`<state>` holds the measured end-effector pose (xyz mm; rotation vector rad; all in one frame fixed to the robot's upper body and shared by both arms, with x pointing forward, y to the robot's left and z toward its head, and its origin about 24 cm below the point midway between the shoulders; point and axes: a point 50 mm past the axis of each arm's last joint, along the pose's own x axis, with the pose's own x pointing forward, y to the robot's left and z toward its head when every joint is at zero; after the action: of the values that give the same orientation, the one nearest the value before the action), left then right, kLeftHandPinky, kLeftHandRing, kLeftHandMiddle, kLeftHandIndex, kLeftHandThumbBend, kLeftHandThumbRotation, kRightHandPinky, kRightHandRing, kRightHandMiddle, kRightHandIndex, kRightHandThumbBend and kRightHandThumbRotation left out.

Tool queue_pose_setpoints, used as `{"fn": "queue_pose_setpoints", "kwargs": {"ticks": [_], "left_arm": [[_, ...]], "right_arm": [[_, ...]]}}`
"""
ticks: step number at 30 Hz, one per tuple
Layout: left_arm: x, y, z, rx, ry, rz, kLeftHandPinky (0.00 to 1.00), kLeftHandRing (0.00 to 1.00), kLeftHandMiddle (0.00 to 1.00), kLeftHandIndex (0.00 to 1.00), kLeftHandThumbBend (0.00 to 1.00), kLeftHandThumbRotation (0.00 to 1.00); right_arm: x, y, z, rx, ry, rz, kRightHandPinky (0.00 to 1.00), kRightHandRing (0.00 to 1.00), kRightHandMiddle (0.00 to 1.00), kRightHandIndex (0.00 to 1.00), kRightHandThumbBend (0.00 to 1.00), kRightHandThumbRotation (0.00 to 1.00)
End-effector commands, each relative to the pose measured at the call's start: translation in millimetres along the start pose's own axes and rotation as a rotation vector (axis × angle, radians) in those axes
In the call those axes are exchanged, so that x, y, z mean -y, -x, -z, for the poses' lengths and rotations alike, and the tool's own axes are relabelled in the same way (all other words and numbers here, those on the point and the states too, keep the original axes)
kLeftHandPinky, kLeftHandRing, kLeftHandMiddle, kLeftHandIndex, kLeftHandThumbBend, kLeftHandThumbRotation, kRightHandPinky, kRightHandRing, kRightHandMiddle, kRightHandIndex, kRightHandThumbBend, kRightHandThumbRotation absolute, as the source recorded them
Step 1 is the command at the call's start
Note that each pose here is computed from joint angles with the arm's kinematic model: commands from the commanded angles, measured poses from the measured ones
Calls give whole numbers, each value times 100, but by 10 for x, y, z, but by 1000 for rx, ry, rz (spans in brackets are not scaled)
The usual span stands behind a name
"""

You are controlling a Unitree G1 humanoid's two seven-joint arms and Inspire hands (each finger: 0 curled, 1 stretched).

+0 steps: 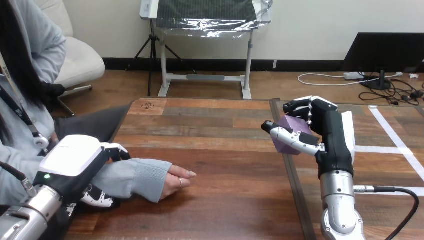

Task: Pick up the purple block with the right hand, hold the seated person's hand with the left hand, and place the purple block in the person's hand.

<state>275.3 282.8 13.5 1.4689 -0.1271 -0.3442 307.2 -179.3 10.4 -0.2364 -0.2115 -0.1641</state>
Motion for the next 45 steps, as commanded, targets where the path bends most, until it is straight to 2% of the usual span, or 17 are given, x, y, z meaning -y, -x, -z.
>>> {"fn": "queue_pose_setpoints", "kwargs": {"ticks": [1, 14, 30, 45], "left_arm": [[-95, -74, 50, -3, -42, -17, 63, 64, 65, 66, 100, 3], [-59, -107, 40, -14, -46, -28, 48, 48, 52, 56, 99, 0], [-50, -151, 11, -15, -35, -33, 39, 39, 43, 45, 94, 0], [-26, -183, -44, -8, -15, -67, 30, 31, 36, 37, 92, 0]], "right_arm": [[-46, -282, -384, 184, -57, 15, 33, 37, 42, 45, 86, 0], [-33, -265, -387, 198, -50, 9, 33, 37, 42, 45, 86, 0], [-30, -255, -378, 192, -55, 7, 33, 37, 42, 45, 85, 0], [-40, -249, -366, 183, -75, -4, 32, 36, 42, 45, 84, 0]]}}
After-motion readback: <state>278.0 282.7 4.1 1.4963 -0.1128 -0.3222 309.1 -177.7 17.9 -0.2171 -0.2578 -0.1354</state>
